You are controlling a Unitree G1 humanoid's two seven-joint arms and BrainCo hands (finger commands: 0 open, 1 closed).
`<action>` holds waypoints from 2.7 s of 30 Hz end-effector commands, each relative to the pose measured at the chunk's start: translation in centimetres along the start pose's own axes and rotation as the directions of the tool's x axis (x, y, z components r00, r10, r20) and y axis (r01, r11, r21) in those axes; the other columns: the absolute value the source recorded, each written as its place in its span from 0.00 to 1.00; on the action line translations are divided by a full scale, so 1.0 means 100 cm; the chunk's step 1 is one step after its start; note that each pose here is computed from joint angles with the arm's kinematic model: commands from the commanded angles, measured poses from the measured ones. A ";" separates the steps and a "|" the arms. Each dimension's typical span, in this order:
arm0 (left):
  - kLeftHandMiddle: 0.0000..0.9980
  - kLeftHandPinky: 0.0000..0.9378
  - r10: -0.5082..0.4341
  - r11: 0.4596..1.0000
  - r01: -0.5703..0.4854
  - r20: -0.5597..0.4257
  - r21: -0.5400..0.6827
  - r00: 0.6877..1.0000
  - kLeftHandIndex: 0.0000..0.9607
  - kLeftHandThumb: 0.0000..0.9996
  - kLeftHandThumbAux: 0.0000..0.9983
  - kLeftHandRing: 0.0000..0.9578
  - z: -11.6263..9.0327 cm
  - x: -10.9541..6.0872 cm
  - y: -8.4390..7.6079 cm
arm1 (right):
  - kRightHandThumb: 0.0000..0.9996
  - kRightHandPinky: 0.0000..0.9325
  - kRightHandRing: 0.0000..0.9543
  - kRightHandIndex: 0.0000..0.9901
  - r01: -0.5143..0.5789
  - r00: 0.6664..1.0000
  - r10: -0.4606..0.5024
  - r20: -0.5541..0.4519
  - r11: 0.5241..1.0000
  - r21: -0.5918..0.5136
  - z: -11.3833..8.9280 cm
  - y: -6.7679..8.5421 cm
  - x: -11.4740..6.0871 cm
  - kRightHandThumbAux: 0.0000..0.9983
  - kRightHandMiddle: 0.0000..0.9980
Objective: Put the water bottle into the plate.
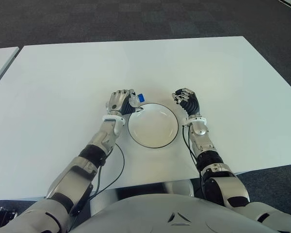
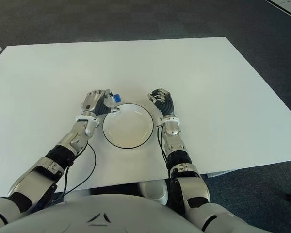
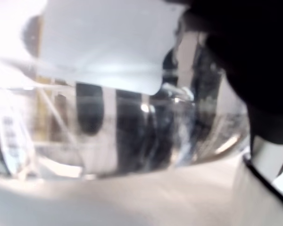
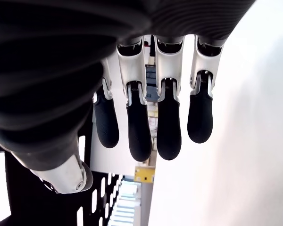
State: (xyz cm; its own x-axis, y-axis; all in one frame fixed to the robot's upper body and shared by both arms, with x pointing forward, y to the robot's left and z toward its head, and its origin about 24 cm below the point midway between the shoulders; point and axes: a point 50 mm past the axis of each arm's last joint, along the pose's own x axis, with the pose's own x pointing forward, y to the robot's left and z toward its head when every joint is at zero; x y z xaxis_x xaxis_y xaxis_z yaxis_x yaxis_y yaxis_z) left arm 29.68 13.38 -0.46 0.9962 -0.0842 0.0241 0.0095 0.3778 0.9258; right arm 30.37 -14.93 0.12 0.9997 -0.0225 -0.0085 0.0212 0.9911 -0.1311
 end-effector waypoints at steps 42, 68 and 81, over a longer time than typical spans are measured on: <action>0.54 0.90 0.219 0.953 -0.264 -0.266 -0.146 0.939 0.41 0.85 0.67 0.90 -0.046 -0.011 0.000 | 0.71 0.56 0.55 0.43 0.013 0.998 -0.013 -0.059 1.000 0.001 -0.007 0.001 -0.003 0.73 0.51; 0.54 0.91 0.414 0.829 -0.488 -0.288 -0.274 0.864 0.41 0.85 0.67 0.91 -0.050 -0.008 0.031 | 0.71 0.55 0.54 0.43 0.012 0.998 -0.013 -0.066 1.000 -0.009 -0.009 0.002 -0.003 0.73 0.52; 0.53 0.92 0.519 0.784 -0.565 -0.227 -0.257 0.824 0.41 0.85 0.67 0.91 -0.039 -0.010 0.066 | 0.71 0.57 0.55 0.43 0.005 0.999 -0.006 -0.053 1.000 -0.008 -0.008 0.003 -0.003 0.73 0.51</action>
State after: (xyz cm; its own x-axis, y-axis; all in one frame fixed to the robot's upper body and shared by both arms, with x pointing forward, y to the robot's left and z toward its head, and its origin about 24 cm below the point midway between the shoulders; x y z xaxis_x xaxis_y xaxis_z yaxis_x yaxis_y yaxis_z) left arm 29.19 19.17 3.50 0.8508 0.3450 0.3964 -0.5249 0.5918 0.6117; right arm 30.31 -14.76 -0.27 0.9985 -0.0373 -0.0403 0.0314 0.9899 -0.1379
